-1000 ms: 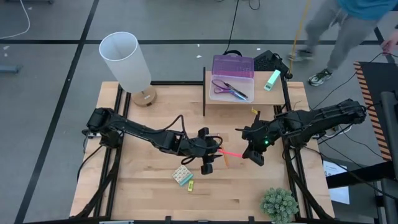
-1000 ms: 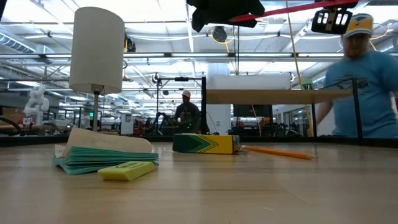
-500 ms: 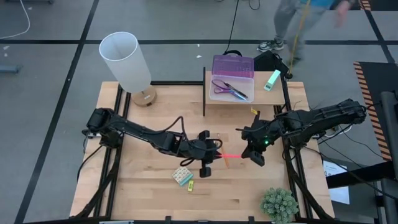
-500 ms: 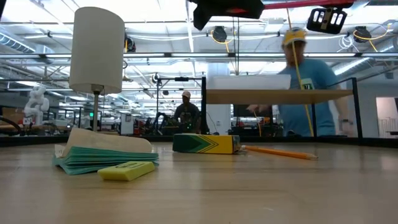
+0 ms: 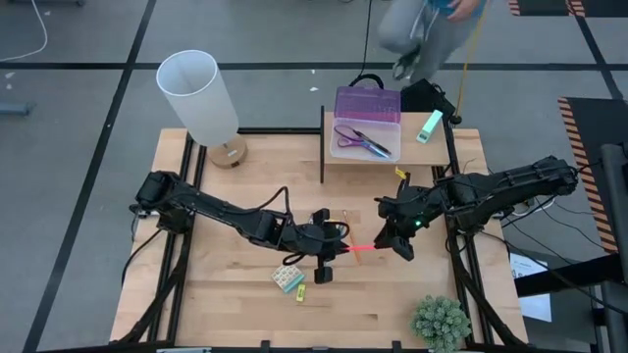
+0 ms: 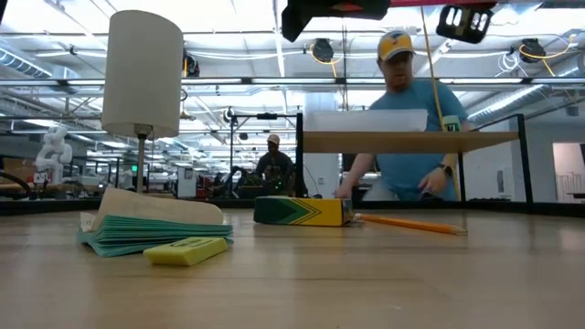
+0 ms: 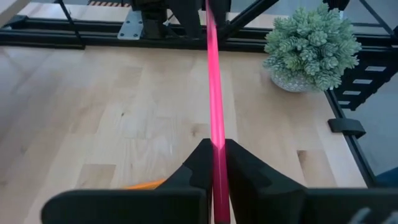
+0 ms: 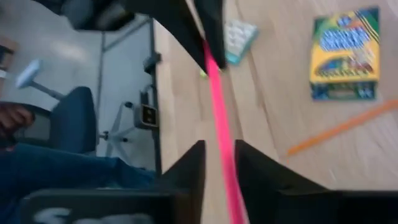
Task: Pick & place school supplies into a supply box
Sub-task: Put the pink pencil into the purple supply box on the shelf
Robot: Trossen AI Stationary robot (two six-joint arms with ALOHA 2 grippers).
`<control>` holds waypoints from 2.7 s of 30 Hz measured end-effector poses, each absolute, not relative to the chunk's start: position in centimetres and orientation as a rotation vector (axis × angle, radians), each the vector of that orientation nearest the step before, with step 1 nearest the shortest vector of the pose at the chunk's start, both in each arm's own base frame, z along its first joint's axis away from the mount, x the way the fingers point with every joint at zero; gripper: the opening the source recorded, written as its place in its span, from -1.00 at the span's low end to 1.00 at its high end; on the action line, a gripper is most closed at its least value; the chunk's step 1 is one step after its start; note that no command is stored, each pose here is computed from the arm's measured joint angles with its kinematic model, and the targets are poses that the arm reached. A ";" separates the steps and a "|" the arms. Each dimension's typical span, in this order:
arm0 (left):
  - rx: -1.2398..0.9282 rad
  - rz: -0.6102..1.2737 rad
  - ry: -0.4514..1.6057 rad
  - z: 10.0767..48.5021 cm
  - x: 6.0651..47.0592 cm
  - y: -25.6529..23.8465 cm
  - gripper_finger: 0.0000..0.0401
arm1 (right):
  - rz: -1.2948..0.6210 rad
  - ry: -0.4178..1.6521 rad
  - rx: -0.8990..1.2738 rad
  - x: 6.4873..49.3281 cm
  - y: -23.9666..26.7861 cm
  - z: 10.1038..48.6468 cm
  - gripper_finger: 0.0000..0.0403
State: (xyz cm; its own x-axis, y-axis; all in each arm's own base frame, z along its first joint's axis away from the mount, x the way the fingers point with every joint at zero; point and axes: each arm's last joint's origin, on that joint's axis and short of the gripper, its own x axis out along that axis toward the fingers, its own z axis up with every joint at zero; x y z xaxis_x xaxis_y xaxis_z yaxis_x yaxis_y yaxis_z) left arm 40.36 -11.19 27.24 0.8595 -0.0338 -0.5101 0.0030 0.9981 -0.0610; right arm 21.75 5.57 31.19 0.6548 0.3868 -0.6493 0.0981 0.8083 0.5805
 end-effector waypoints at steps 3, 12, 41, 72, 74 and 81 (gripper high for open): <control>-0.074 -0.005 0.521 28.0 39.8 -11.5 -0.86 | 0.203 0.790 0.632 22.0 5.7 31.8 -0.35; -0.081 0.007 0.496 31.2 37.1 -12.5 -0.87 | 0.287 0.397 0.618 21.7 5.4 35.9 0.05; -0.221 0.038 -0.077 42.8 30.7 -13.0 -0.87 | 0.308 -0.104 0.379 20.4 5.1 40.7 -0.14; -0.265 -0.008 -0.555 41.5 37.0 -10.4 -0.87 | 0.155 -0.393 0.288 22.5 6.5 41.8 -0.15; -0.265 -0.003 -0.551 41.2 37.3 -10.2 -0.87 | 0.155 -0.395 0.288 22.5 6.5 41.8 -0.15; -0.277 -0.005 -0.544 40.1 38.6 -9.3 -0.87 | 0.153 -0.398 0.275 22.5 6.5 41.8 -0.15</control>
State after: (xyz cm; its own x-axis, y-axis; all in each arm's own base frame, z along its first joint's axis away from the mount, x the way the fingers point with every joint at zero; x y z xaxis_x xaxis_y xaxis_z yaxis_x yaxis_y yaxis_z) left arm 38.61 -9.31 40.06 0.8568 0.0683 0.5112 0.0775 0.9629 -0.2586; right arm 22.47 6.54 41.84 0.9110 0.0927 0.4017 -0.1997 0.9517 0.2333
